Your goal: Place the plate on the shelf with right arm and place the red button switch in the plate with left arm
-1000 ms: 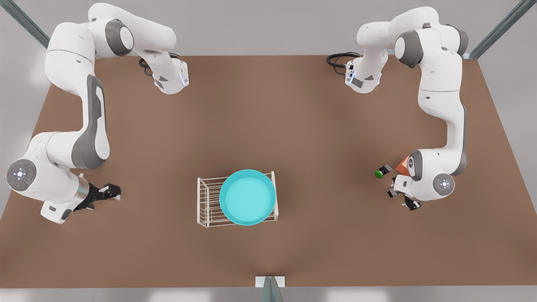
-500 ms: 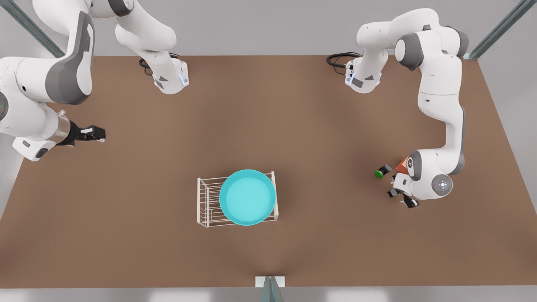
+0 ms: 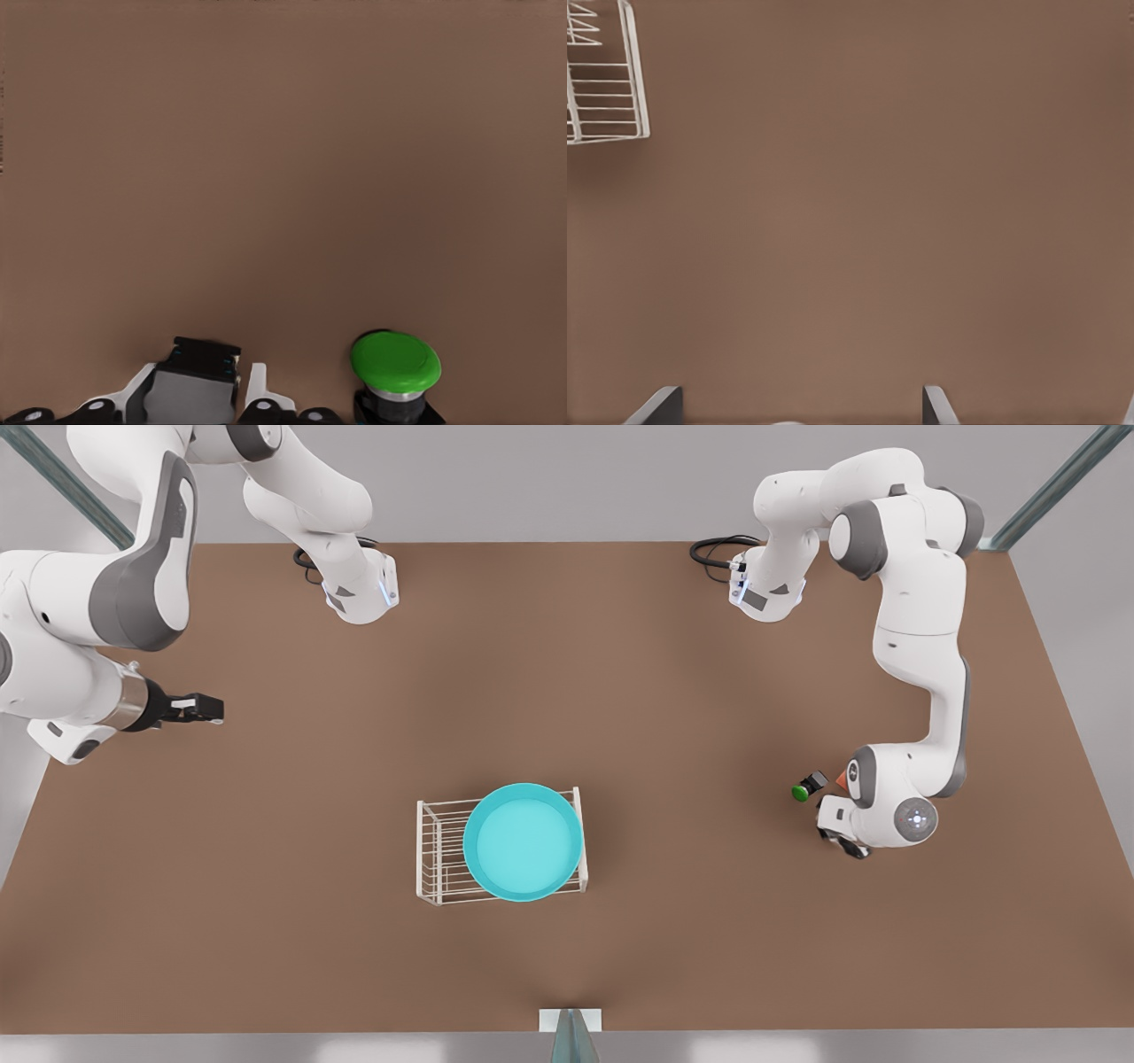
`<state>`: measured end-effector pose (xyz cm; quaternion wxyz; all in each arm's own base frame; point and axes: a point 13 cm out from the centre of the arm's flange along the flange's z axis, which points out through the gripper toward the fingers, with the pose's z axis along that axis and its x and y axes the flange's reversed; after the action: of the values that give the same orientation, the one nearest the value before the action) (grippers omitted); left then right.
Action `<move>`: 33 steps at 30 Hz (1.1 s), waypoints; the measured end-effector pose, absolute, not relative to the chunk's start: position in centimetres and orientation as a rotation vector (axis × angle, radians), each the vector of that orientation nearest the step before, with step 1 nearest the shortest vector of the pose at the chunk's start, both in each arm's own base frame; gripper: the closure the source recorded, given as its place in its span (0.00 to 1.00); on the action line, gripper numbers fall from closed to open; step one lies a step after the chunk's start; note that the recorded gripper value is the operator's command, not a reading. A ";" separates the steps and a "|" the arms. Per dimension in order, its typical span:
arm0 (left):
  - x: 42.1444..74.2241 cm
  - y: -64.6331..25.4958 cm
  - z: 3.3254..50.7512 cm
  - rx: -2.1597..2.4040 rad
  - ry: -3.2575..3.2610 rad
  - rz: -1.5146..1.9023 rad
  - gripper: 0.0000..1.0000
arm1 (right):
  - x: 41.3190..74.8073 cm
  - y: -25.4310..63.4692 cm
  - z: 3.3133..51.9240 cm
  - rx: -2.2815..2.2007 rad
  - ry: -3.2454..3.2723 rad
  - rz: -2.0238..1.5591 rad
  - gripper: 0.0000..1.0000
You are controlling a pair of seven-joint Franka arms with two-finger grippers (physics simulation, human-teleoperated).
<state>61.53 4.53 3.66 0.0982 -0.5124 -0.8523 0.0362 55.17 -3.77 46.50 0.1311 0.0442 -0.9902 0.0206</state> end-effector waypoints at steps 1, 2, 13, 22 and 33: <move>61.6 4.4 3.7 -1.513 -2.524 0.105 0.48 | 55.2 -3.8 46.5 0.124 -2.875 0.059 0.00; 61.6 4.3 3.7 -1.508 -2.528 0.103 0.48 | 55.2 -3.8 46.4 0.121 -2.874 0.058 0.00; 63.7 -5.4 12.1 -1.551 -2.577 0.004 0.63 | 54.8 -4.1 47.2 0.087 -2.887 0.066 0.00; 62.4 -35.7 26.1 -1.438 -2.802 0.053 0.63 | 54.6 -4.2 47.2 0.073 -2.892 0.074 0.00; 63.2 -54.0 24.2 -0.784 -3.209 0.281 0.61 | 54.5 -4.2 47.0 0.065 -2.888 0.077 0.00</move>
<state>63.23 -53.96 24.19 -0.0867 -0.2357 -0.9643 0.0845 54.54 -4.15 46.99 0.1256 0.0222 -0.9915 0.0264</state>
